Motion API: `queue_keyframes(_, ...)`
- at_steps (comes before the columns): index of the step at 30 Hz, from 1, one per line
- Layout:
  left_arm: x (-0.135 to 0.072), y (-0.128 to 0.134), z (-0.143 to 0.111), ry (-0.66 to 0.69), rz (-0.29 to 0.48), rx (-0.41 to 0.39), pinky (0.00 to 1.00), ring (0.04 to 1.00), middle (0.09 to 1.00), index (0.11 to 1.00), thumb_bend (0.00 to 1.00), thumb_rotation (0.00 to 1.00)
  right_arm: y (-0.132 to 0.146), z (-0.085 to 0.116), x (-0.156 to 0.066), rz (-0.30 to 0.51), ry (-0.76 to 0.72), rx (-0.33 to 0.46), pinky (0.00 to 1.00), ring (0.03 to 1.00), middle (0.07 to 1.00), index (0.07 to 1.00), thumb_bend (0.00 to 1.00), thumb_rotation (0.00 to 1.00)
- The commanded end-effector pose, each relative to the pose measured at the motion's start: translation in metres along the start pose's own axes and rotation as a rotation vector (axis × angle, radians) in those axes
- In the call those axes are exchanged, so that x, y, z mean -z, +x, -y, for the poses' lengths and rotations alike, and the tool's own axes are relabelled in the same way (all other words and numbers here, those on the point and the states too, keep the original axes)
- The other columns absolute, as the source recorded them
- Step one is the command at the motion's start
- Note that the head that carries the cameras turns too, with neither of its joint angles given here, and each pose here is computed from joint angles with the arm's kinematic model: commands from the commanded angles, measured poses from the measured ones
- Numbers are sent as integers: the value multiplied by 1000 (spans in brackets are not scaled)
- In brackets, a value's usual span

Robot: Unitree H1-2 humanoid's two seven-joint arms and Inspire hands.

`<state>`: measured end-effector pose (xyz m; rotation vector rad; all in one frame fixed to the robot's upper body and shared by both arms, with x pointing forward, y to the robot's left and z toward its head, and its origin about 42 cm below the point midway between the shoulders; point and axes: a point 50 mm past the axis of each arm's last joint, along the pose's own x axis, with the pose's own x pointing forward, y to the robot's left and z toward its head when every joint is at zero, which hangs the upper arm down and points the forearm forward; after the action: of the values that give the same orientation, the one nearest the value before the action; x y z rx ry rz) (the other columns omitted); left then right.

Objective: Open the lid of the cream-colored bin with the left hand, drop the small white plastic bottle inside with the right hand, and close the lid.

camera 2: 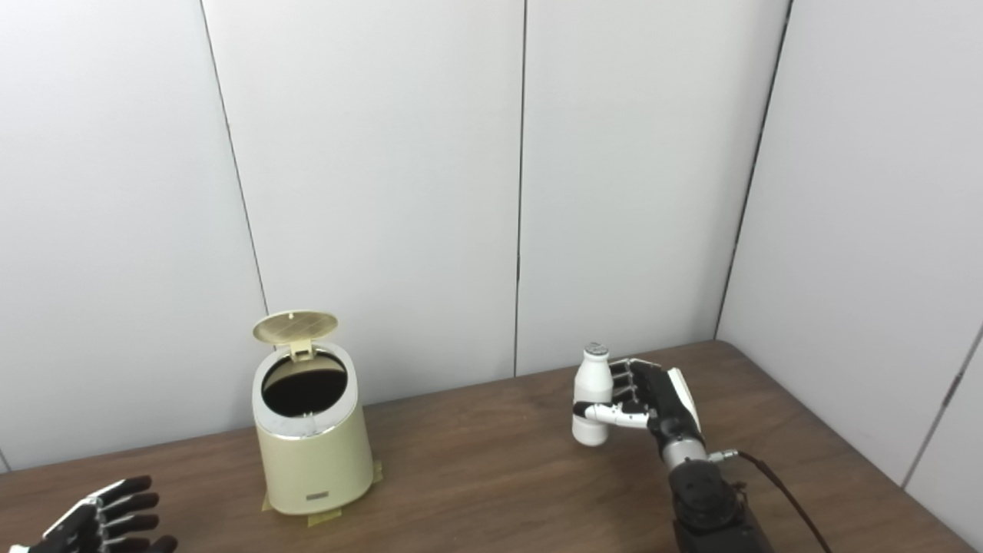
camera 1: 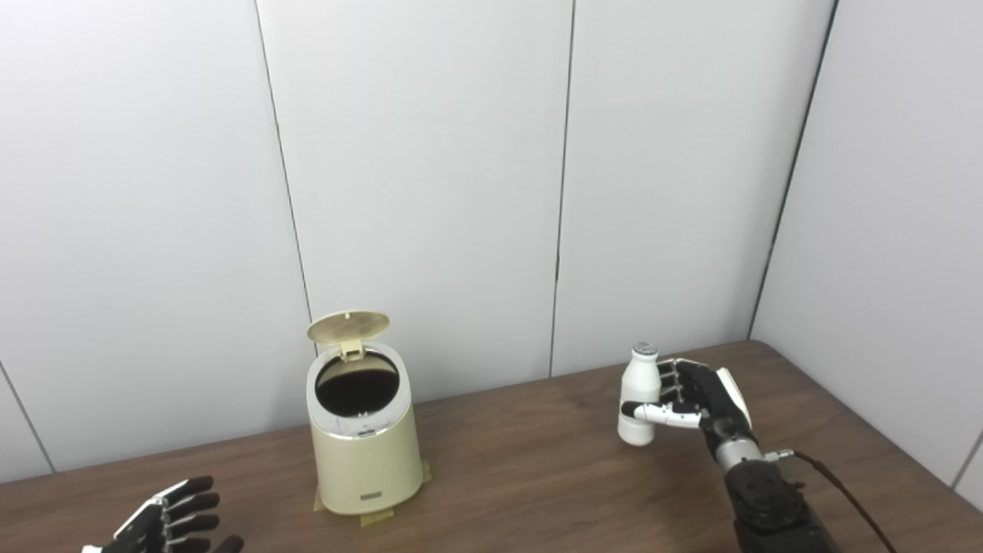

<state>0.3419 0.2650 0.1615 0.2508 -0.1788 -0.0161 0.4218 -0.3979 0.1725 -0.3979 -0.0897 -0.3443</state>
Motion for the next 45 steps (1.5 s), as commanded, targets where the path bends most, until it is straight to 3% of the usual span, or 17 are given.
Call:
queue_keyframes(1, -15, 11, -1, -6, 79, 2, 628, 688, 733, 772, 583, 0, 13, 8, -49, 207, -36, 38, 342, 376, 480, 549, 510, 0)
queue_keyframes(5, -11, 12, 1, -2, 87, 4, 653, 689, 729, 763, 592, 0, 6, -7, -87, 349, -4, -22, 344, 395, 490, 524, 514, 0)
queue_keyframes(13, -4, 14, 9, 0, 85, 4, 658, 672, 707, 743, 630, 0, -7, -49, -168, 524, -39, -144, 330, 396, 479, 537, 515, 0)
queue_keyframes(17, -1, 13, 16, -12, 71, 2, 651, 664, 700, 736, 656, 0, -7, -70, -191, 564, -13, -183, 323, 391, 484, 534, 515, 0)
queue_keyframes(24, -3, 11, 34, -45, 57, 8, 637, 672, 713, 747, 687, 45, -4, -100, -206, 577, 70, -247, 344, 416, 496, 512, 518, 0)
queue_keyframes(34, -5, 12, 51, -64, 56, 18, 603, 669, 703, 745, 732, 103, -14, -139, -225, 545, 200, -326, 289, 379, 492, 538, 513, 0)
queue_keyframes(45, -9, 12, 56, -71, 60, 22, 632, 679, 709, 753, 711, 76, -16, -172, -236, 510, 196, -349, 316, 383, 483, 529, 515, 0)
